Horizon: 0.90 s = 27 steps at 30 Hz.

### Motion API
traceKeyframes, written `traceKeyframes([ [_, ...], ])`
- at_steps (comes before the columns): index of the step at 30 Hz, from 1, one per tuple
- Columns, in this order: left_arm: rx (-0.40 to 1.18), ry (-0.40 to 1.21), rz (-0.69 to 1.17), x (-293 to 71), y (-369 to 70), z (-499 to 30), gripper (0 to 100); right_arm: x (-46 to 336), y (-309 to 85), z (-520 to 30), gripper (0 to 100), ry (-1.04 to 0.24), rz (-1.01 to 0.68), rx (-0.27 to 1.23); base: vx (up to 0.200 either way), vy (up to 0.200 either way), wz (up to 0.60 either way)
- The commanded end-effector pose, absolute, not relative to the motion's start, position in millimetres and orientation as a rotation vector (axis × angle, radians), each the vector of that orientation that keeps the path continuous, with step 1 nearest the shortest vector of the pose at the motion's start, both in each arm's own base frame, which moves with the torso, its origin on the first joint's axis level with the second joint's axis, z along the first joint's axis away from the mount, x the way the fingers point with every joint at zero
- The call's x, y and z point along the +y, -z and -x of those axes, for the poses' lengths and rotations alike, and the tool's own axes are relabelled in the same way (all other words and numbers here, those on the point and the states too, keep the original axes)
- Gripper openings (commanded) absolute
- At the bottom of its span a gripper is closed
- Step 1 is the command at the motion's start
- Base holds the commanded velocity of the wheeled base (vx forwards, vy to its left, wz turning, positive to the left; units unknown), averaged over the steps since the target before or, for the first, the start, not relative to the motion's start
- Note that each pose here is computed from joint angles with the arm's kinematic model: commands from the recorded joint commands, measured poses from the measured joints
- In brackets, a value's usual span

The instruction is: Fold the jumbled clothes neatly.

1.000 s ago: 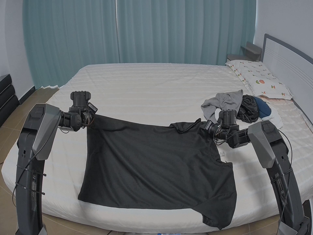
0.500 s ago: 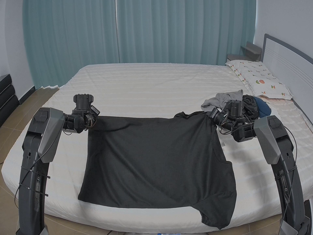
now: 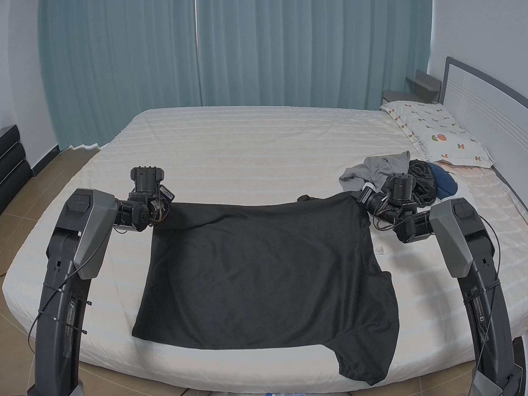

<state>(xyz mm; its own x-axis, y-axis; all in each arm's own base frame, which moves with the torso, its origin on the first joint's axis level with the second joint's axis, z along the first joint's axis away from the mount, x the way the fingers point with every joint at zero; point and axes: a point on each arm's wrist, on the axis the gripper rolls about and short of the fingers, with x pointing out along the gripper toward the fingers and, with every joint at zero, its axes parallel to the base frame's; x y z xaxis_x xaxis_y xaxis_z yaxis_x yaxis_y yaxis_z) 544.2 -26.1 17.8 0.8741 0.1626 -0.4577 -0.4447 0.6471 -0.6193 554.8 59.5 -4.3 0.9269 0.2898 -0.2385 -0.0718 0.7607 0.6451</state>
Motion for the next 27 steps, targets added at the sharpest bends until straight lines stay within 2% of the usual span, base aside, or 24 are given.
traceKeyframes([
  [1, 0.387, -0.361, 0.799, -24, -15, -544, 100, 58, 4, -555, 100, -0.185, -0.686, 0.339, 0.000, 0.000, 0.00],
  [6, 0.382, -0.371, 0.803, -19, -25, -541, 100, 43, -25, -549, 100, -0.162, -0.698, 0.303, 0.000, 0.000, 0.00],
  [11, 0.434, -0.396, 0.801, -7, -51, -523, 100, 31, -48, -515, 100, -0.144, -0.750, 0.389, 0.000, 0.000, 0.00],
  [12, 0.455, -0.365, 0.816, -2, -64, -513, 100, 26, -54, -497, 100, -0.181, -0.757, 0.424, 0.000, 0.000, 0.00],
  [14, 0.455, -0.365, 0.816, -2, -64, -513, 100, 26, -54, -497, 100, -0.181, -0.757, 0.424, 0.000, 0.000, 0.00],
  [15, 0.461, -0.319, 0.845, 5, -85, -502, 100, 19, -59, -474, 100, -0.212, -0.769, 0.425, 0.000, 0.000, 0.00],
  [21, 0.492, -0.297, 0.855, 6, -110, -473, 100, 23, -69, -416, 100, -0.248, -0.778, 0.477, 0.000, 0.000, 0.00],
  [27, 0.659, -0.259, 0.872, -1, -104, -417, 100, 29, -78, -353, 100, -0.282, -0.784, 0.546, 0.000, 0.000, 0.00],
])
